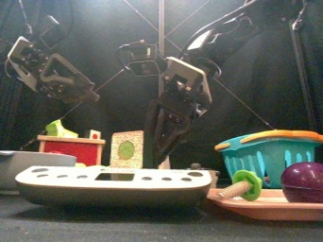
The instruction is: Place green sushi piece above plate
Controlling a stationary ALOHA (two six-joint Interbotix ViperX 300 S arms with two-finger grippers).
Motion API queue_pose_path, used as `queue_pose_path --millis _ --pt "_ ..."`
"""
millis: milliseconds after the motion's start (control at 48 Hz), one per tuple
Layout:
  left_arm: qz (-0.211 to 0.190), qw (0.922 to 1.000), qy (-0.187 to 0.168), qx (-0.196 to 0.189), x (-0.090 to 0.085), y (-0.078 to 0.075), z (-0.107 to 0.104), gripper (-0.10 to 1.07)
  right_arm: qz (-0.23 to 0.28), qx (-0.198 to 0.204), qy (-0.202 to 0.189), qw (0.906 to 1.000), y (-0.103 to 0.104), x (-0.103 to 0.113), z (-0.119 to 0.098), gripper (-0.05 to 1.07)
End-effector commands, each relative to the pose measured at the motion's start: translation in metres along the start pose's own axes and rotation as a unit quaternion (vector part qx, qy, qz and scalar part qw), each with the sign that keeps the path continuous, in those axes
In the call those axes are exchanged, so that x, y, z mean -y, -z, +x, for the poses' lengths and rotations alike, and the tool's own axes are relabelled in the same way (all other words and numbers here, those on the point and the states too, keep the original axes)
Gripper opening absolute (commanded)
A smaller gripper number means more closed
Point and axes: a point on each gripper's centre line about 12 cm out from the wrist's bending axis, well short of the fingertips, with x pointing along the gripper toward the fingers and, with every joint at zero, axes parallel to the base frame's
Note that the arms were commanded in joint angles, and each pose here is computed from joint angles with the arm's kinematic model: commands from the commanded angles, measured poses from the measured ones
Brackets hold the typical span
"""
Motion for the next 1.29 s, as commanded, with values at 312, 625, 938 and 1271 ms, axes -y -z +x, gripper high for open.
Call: queue_pose_path --millis 312,625,938,1271 --pt "-0.001 1.0 -0.002 0.007 -0.001 -0.004 0.001 0.87 0.067 0.043 0.003 0.9968 -0.024 0.017 -0.06 0.6" --pt "-0.001 1.0 -0.002 0.004 -0.001 -0.003 0.001 0.87 0.099 0.012 0.022 0.9948 0.0 0.031 -0.09 0.6" --pt "-0.001 1.0 -0.001 0.002 -0.001 -0.002 0.001 0.87 0.123 -0.028 0.047 0.9909 0.032 0.043 -0.097 0.6" --pt "-0.001 1.0 -0.001 -0.001 -0.001 -0.002 0.001 0.87 0.141 -0.057 0.053 0.987 0.061 0.049 -0.083 0.6"
